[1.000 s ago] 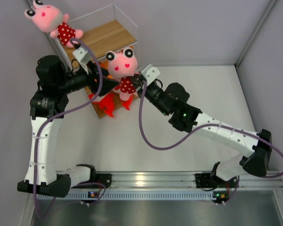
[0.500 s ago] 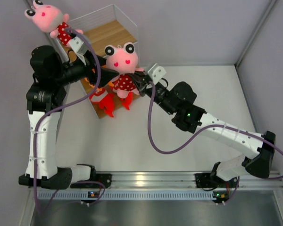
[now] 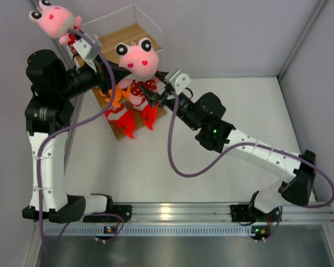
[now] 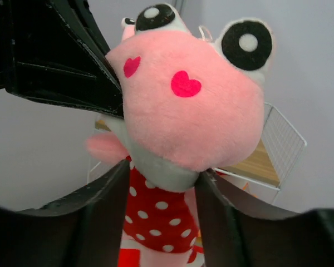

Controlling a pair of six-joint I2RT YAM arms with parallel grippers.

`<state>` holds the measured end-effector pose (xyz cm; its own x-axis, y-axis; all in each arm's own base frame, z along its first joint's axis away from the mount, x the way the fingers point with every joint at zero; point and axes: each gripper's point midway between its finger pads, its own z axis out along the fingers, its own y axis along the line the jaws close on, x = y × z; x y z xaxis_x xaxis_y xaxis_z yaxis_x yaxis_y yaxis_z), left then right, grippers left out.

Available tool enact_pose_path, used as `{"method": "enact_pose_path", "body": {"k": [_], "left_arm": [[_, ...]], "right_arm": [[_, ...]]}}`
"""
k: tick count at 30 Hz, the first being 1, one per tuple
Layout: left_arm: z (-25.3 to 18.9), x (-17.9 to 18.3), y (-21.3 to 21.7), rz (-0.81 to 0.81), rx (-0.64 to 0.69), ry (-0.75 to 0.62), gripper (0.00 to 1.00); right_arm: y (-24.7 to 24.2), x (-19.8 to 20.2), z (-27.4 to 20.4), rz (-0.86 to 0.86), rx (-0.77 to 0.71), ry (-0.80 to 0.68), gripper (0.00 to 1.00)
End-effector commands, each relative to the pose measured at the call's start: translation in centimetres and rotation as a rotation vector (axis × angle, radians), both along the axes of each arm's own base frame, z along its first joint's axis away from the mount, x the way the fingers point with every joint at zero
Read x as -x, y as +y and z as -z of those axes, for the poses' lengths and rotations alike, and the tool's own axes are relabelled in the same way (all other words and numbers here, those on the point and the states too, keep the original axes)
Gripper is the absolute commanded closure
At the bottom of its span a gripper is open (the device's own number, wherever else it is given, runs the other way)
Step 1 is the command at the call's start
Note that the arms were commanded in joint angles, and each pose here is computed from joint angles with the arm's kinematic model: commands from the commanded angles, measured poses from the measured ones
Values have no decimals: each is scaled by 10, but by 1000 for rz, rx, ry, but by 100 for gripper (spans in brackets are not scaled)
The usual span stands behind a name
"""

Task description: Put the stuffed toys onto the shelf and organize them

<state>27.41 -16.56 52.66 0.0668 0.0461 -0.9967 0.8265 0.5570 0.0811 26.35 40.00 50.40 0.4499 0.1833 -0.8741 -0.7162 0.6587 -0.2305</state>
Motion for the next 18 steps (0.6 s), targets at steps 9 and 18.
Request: {"method": "enact_pose_path", "body": {"k": [9,18], "left_arm": [[-86,-67,34,-310,59,-303,100],[-80,-157,84,-649,20,-372,100]], "right_arm": [[-36,-21,-25,165,-165,33,7],[-58,-16,8,196,-122,78,6]]}}
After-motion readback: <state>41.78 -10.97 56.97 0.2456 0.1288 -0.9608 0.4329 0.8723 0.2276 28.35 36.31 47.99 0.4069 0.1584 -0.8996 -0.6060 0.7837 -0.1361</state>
